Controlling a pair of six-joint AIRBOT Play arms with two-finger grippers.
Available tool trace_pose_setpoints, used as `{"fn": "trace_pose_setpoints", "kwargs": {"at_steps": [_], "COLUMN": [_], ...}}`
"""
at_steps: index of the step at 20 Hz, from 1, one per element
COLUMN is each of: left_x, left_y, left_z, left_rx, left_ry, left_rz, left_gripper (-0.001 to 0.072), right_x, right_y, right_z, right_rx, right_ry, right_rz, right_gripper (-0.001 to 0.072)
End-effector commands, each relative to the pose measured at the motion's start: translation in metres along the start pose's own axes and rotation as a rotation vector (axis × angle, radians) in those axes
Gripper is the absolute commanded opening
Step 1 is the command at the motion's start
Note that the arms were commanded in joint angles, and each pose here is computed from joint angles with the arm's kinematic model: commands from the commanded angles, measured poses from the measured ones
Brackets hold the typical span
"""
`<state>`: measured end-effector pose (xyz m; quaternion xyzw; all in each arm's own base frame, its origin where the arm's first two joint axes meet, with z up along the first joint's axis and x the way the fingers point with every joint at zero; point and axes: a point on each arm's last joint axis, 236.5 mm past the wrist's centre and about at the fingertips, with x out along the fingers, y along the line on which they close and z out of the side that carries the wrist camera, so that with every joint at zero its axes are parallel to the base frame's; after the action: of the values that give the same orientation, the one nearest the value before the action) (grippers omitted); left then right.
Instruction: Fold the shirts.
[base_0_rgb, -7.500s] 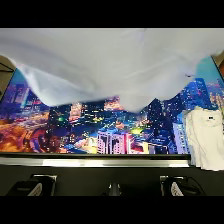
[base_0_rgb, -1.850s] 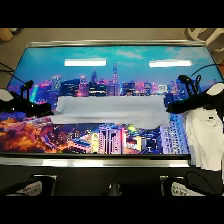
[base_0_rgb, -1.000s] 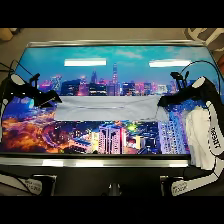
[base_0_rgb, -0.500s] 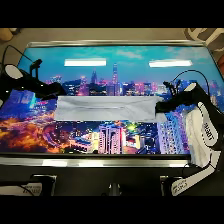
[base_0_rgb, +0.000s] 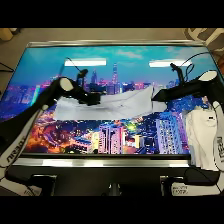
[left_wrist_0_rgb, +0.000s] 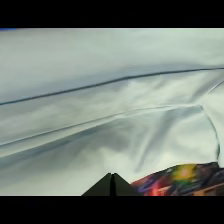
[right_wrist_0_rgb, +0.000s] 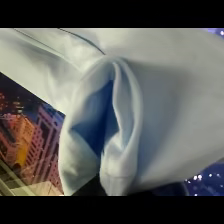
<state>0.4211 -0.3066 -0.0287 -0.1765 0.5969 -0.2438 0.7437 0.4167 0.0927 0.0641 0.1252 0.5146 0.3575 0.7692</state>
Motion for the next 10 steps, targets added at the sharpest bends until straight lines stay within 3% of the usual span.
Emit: {"fn": "trace_pose_setpoints", "kwargs": {"at_steps": [1, 6, 8, 10], "left_x": [0.073, 0.136, 0.124, 0.092], "left_y": [-0.071, -0.121, -0.122, -0.097], "left_z": [-0.022, -0.065, -0.056, -0.047], "left_rx": [-0.191, -0.357, -0.253, -0.032], "left_ry": [0.012, 0.055, 0.025, 0.036], "left_rz": [-0.214, -0.316, -0.327, -0.254], "left_gripper": [0.003, 0.0029, 0.0028, 0.0027], "right_x": [-0.049, -0.082, -0.082, -0.08], "right_y": [0.069, 0.113, 0.11, 0.113], "right_z": [0.001, -0.011, -0.007, 0.005], "right_rx": [-0.087, -0.136, -0.127, -0.12], "right_ry": [-0.055, -0.078, -0.093, -0.14], "right_rz": [0.028, 0.016, 0.009, 0.032], "right_gripper": [0.0018, 0.0018, 0.0018, 0.0018]}}
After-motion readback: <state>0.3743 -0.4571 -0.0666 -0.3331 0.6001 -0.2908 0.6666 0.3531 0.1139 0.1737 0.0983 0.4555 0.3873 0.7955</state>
